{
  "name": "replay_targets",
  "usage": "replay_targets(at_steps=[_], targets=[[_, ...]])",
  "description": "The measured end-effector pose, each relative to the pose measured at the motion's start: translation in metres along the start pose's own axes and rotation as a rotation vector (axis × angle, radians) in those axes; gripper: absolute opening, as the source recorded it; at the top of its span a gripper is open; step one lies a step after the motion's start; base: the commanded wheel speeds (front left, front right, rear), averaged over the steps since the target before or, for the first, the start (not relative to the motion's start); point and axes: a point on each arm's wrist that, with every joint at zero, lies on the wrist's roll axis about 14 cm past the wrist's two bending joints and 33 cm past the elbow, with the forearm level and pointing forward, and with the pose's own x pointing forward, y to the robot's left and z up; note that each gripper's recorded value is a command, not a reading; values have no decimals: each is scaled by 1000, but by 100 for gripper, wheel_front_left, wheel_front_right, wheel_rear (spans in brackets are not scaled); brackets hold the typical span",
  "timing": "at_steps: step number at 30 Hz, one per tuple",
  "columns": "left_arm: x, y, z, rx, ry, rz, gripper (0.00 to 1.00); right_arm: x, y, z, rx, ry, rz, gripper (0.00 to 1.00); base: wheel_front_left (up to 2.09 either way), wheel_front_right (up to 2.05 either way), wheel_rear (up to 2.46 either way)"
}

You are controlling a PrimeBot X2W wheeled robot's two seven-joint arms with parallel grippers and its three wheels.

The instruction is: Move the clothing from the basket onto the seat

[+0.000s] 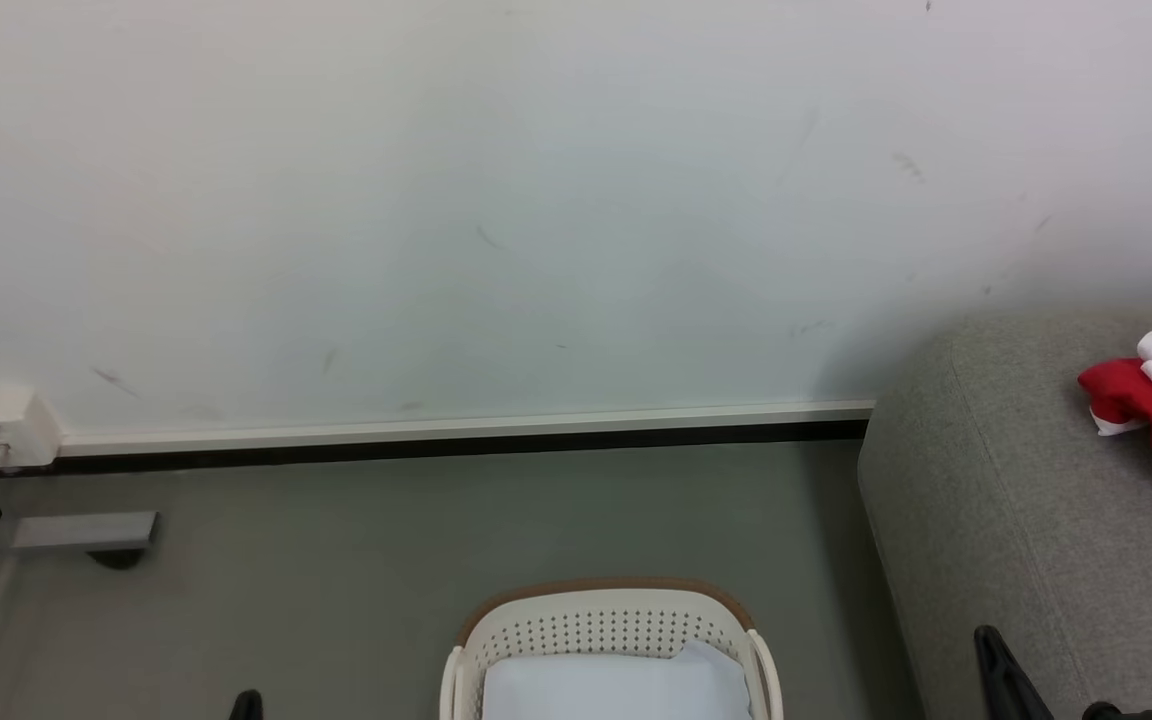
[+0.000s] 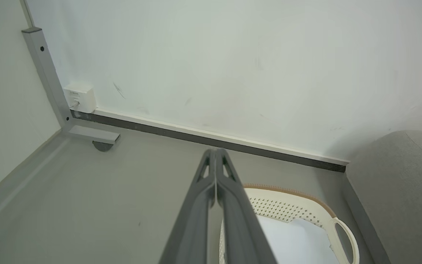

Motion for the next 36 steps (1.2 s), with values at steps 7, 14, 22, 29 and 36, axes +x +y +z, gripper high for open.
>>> replay_targets(at_steps=[7, 14, 22, 29, 36], targets=[[3, 3, 0, -133, 17, 22, 0, 2, -6, -1, 132, 11, -37, 0, 0, 0, 0], [8, 4, 2, -259, 21, 34, 0, 5, -11, 2, 252, 9, -63, 0, 0, 0, 0], [13, 5, 5, -389, 25, 42, 0, 9, -16, 6, 376, 1, -84, 0, 0, 0, 0], [17, 5, 8, -500, 25, 48, 0, 12, -18, 8, 477, 0, -97, 0, 0, 0, 0], [21, 4, 11, -595, 28, 45, 0, 17, -20, 13, 571, -10, -100, 0, 0, 0, 0]])
